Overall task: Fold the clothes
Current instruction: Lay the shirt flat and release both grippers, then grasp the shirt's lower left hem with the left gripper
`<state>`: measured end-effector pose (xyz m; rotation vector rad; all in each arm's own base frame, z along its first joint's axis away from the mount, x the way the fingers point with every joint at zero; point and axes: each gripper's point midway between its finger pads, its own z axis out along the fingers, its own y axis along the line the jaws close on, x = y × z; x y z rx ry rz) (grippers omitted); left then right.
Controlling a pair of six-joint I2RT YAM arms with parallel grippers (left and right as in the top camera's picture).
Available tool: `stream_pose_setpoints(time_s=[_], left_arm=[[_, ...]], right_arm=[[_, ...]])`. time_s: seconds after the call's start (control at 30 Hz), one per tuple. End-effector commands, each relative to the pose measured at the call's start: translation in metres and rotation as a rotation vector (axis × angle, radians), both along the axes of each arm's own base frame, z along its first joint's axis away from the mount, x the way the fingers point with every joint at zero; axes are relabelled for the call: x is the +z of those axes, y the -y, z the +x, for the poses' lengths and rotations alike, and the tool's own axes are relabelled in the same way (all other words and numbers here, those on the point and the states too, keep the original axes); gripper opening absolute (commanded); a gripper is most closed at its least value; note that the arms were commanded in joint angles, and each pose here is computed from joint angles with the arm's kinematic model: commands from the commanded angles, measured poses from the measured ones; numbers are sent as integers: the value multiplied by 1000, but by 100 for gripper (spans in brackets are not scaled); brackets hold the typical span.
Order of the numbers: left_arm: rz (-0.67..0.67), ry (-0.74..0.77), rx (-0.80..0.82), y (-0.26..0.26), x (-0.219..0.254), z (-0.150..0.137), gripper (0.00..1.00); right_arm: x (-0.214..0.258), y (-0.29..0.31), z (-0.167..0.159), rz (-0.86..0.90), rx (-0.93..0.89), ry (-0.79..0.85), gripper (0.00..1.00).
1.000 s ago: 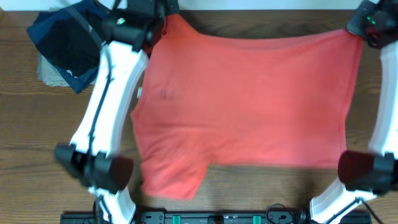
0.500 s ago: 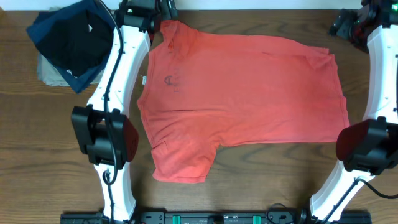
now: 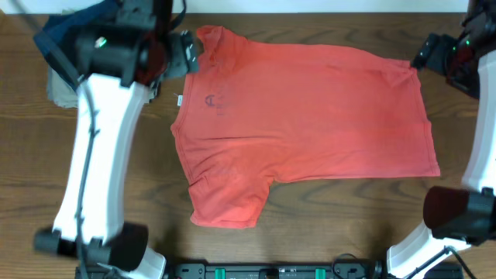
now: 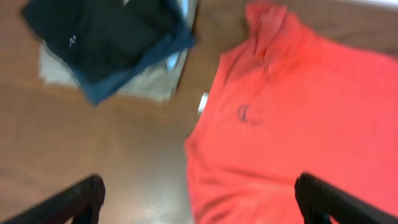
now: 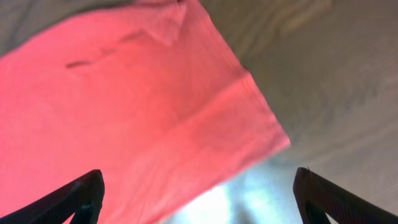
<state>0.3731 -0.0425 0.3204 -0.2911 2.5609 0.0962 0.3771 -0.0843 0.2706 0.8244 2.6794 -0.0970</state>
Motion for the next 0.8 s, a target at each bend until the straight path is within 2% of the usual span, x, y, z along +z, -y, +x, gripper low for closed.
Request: stream_pose_setpoints(time_s=[0.0,0.17,0.43,0.6,0.77], left_arm=[[-18,0,39,-8,14,-28,98],[-29,-62,89,-20,22,-81,98],[-39,-122,143,-32,11,-135,98],[-64,-146,191,-36,-20,-163,98],[-196,-204,133,-13,-75,-178,98]], right_arm=[[14,-6,-16,25,-40,16,95],[18,-17,-43,33,-12,-40,99],[-4,-28,-79,39,-22,-116,99],[-29,-28,-87,38,-28,-120,99],[-60,-29,-91,46,-26,-160,99]])
